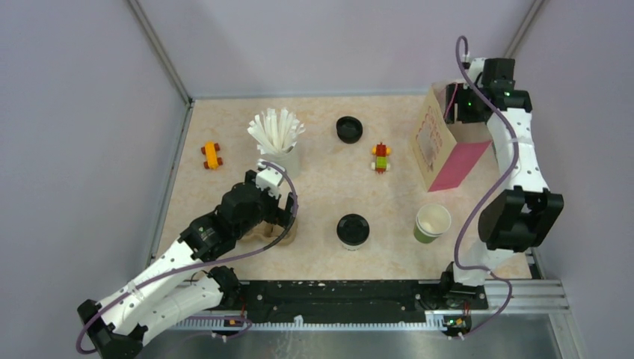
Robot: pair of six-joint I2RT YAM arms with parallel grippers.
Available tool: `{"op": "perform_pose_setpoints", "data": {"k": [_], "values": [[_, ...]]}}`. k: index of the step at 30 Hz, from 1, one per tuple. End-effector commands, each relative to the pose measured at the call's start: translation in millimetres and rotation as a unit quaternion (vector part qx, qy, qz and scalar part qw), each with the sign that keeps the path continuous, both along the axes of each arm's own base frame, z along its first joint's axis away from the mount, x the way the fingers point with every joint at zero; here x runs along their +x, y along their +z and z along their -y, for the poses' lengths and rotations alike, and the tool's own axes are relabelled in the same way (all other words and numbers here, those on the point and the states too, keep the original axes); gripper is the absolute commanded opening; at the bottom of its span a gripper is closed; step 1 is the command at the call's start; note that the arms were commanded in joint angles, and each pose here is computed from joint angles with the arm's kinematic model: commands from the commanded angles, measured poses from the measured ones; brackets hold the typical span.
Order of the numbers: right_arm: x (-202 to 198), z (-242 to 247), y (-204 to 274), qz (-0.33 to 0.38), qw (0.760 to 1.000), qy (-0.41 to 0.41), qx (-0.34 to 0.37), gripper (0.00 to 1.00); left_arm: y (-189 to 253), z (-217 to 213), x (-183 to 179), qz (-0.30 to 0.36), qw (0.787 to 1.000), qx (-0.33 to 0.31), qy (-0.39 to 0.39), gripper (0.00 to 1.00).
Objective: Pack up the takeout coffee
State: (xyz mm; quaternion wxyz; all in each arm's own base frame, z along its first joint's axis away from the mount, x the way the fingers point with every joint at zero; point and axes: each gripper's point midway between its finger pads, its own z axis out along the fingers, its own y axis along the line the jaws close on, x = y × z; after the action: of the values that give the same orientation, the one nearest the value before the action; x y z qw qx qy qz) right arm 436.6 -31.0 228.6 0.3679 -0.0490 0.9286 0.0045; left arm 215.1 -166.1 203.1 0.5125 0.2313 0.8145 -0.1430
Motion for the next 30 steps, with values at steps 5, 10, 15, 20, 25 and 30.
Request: {"op": "perform_pose_setpoints", "data": {"k": [5,10,15,20,25,30], "values": [[-27.3,-1.3,124.7,0.137,0.986,-0.079,0.044,0.66,18.6,3.0,4.7,0.027,0.999,-0.025,-0.002,0.99],[-52.8,-4.9,150.8,0.182,0.973,-0.114,0.079,0.68,21.8,3.7,3.7,0.030,0.999,-0.030,-0.005,0.99],[-57.8,-17.2,141.4,0.174,0.976,-0.088,0.098,0.66,25.7,3.4,-1.7,0.033,0.998,-0.044,-0.013,0.99],[-52.8,-26.1,116.7,0.162,0.978,-0.070,0.116,0.64,30.9,2.6,-5.6,0.040,0.997,-0.056,-0.016,0.99],[-50.5,-29.7,91.7,0.139,0.980,-0.068,0.126,0.63,31.6,3.9,-3.3,0.040,0.998,-0.053,-0.016,0.99],[-46.4,-28.5,79.4,0.132,0.982,-0.063,0.117,0.63,30.1,6.8,0.3,0.034,0.998,-0.045,-0.016,0.99]]}}
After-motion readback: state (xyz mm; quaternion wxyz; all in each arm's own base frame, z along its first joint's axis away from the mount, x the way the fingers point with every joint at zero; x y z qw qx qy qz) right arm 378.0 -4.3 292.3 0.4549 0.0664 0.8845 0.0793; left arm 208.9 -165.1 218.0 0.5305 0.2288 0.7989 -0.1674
